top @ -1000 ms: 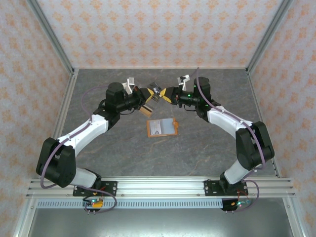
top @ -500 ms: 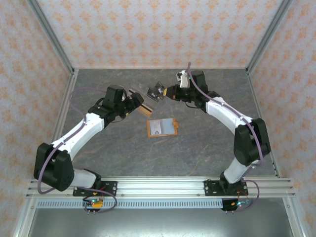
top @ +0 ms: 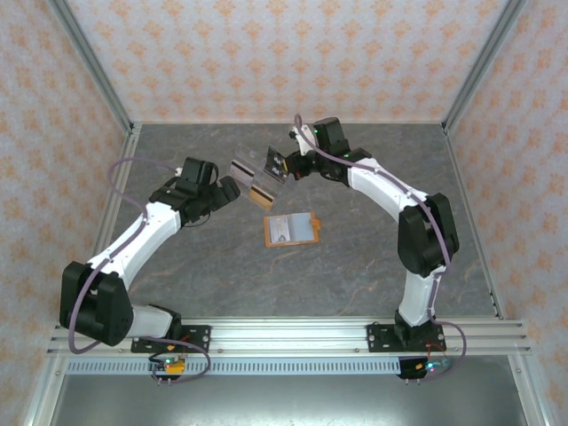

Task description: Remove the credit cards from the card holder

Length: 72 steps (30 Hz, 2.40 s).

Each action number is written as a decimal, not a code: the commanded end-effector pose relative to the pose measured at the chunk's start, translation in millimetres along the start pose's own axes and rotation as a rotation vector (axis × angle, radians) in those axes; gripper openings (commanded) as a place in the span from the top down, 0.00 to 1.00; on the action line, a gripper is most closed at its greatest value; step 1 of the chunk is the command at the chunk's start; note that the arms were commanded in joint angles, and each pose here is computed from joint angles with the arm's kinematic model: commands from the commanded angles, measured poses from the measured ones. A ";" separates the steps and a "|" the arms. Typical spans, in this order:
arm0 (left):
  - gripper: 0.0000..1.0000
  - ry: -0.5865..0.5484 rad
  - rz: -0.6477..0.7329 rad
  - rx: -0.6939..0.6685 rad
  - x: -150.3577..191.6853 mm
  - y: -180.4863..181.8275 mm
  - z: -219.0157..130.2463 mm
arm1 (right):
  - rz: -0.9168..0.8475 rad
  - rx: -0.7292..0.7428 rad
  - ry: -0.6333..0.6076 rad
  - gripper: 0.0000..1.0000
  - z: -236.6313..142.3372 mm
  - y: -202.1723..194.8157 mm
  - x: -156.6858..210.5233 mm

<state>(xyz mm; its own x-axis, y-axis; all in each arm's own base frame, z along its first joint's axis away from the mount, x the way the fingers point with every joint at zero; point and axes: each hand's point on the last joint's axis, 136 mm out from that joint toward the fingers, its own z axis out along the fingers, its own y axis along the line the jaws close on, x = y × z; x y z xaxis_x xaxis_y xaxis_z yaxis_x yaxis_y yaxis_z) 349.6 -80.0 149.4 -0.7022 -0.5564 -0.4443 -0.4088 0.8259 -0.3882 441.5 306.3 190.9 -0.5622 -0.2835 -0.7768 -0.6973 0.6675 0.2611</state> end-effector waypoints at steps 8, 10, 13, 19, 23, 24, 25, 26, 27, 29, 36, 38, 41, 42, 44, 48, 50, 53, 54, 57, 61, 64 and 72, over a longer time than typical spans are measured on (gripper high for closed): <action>0.00 0.054 -0.025 -0.020 2.7 0.4 10.8 | -0.152 -0.011 -0.050 1.00 16.3 -2.6 -11.4; 0.00 0.063 -0.030 -0.014 3.9 -1.3 12.9 | -0.158 -0.009 -0.060 1.00 19.4 -4.1 -12.7; 0.00 0.075 -0.034 -0.007 5.1 -3.5 15.5 | -0.166 0.000 -0.057 1.00 24.0 -7.4 -11.4; 0.00 0.089 -0.041 0.004 7.6 -5.7 18.4 | -0.190 0.024 -0.037 0.99 30.2 -14.8 -3.2; 0.00 0.098 -0.041 0.009 8.4 -7.2 20.1 | -0.204 0.035 -0.033 0.98 33.7 -18.2 -3.6; 0.00 0.100 -0.042 0.010 8.8 -7.6 20.5 | -0.206 0.037 -0.031 0.98 34.8 -18.4 -3.7; 0.00 0.101 -0.043 0.010 8.9 -7.5 20.9 | -0.204 0.038 -0.030 0.98 35.4 -19.7 -3.6; 0.00 0.103 -0.044 0.012 9.3 -8.0 21.0 | -0.206 0.037 -0.028 0.97 35.8 -19.6 -3.4; 0.00 0.104 -0.044 0.013 9.9 -7.8 21.0 | -0.206 0.036 -0.026 0.97 36.5 -19.9 -2.9; 0.00 0.105 -0.043 0.014 10.3 -7.8 21.1 | -0.204 0.033 -0.017 0.94 38.7 -20.0 -0.8; 0.00 0.108 -0.041 0.018 10.7 -8.1 20.5 | -0.200 0.023 -0.024 0.74 32.1 -15.1 -4.7; 0.00 0.111 -0.040 0.019 11.6 -8.2 20.6 | -0.191 0.031 -0.034 0.71 26.7 -14.0 -9.0; 0.00 0.112 -0.038 0.021 11.8 -8.5 20.4 | -0.163 0.031 -0.056 0.69 14.9 -9.0 -17.9; 0.00 0.113 -0.039 0.020 11.9 -8.2 20.6 | -0.154 0.032 -0.062 0.69 11.8 -7.6 -20.2; 0.00 0.112 -0.038 0.025 11.6 -9.4 20.4 | -0.131 0.042 -0.078 0.68 5.3 -6.7 -23.4; 0.00 0.115 -0.040 0.027 12.2 -9.3 21.2 | -0.101 0.034 -0.066 0.67 5.0 -5.3 -21.9; 0.00 0.117 -0.039 0.031 12.6 -10.3 21.2 | -0.094 0.033 -0.051 0.68 8.4 -7.0 -19.5; 0.00 0.119 -0.039 0.032 13.1 -10.3 20.7 | -0.091 0.030 -0.029 0.72 12.4 -8.3 -15.1; 0.00 0.120 -0.039 0.032 13.3 -10.2 20.4 | -0.091 0.029 -0.026 0.72 13.6 -8.3 -14.5; 0.00 0.122 -0.038 0.034 13.8 -10.3 20.2 | -0.068 0.048 -0.018 0.69 15.2 -13.3 -14.4; 0.00 0.124 -0.040 0.036 13.6 -11.0 20.4 | -0.014 0.103 -0.012 0.63 14.7 -23.8 -18.3; 0.00 0.125 -0.038 0.040 13.7 -12.2 20.5 | 0.049 0.103 0.018 0.55 18.1 -30.2 -17.1; 0.00 0.127 -0.034 0.042 14.0 -12.3 20.1 | 0.131 0.068 0.126 0.51 37.0 -34.3 1.0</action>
<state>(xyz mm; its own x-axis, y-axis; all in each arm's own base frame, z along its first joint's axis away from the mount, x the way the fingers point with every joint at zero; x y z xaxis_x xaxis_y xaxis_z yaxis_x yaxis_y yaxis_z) 350.6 -102.0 124.6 -0.7673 -0.5582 -0.3156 -0.4133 0.8069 -0.4221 486.3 312.4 174.1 -0.6344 -0.2706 -0.7241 -0.6220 0.7348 0.2703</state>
